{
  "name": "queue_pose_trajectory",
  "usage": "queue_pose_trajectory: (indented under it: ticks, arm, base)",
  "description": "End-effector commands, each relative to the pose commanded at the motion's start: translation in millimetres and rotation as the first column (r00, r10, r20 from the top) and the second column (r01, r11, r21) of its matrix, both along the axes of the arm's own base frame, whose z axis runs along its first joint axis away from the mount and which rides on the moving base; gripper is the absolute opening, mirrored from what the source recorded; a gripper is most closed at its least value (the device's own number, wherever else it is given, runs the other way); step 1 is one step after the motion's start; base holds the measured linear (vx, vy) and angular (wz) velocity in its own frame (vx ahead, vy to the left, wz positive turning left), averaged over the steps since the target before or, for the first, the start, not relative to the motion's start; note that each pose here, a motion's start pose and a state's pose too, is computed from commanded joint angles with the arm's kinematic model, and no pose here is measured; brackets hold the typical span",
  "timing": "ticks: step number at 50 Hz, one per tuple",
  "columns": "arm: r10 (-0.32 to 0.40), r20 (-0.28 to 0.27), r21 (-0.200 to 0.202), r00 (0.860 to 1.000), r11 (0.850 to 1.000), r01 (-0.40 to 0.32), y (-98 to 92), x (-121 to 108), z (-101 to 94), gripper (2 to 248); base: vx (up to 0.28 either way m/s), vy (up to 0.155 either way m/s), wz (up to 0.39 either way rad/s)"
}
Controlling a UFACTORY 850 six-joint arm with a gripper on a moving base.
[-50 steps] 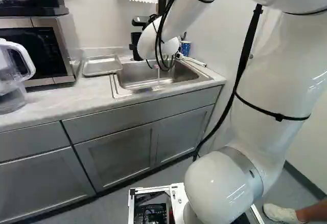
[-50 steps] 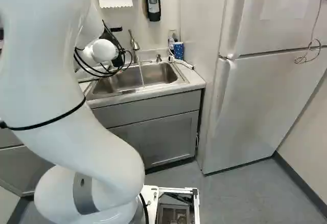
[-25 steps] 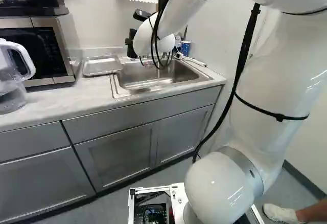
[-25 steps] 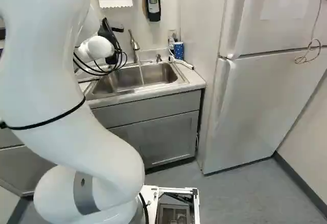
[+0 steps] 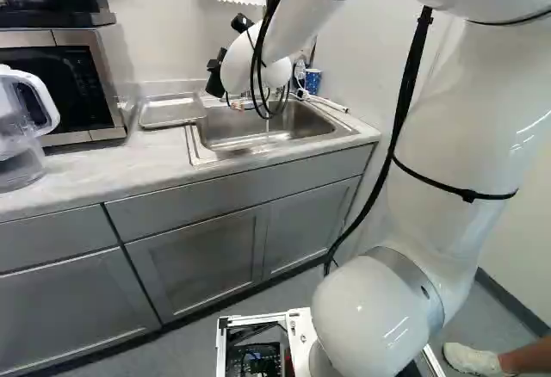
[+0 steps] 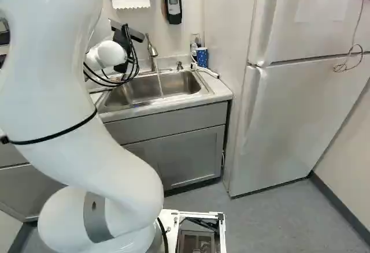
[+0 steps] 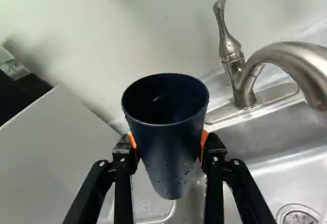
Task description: Rinse the cup and place it in the tray
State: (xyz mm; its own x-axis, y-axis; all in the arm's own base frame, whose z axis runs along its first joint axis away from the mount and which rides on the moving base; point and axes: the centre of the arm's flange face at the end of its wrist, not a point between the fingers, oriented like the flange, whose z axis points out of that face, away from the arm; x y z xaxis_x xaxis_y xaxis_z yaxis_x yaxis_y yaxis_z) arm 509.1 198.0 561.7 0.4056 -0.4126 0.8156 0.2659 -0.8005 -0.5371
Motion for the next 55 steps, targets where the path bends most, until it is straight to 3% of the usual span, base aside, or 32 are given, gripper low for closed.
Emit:
queue_pose_trajectory:
  ticks: [14, 27, 41, 55]
  arm:
    - [-0.023, -0.066, 0.127, 0.998, 0.991, 0.031, 2.6, 0.4, 0.0, 125]
    - [-0.041, -0.129, 0.242, 0.991, 0.968, 0.071, 2.6, 0.4, 0.0, 125]
    - [-0.051, -0.199, 0.357, 0.979, 0.926, 0.121, 2.6, 0.4, 0.0, 125]
    - [-0.052, -0.268, 0.463, 0.962, 0.869, 0.176, 2.6, 0.4, 0.0, 125]
  base:
    - [0.0, 0.0, 0.0]
    - [0.0, 0.0, 0.0]
    - [0.0, 0.0, 0.0]
    - [0.0, 0.0, 0.0]
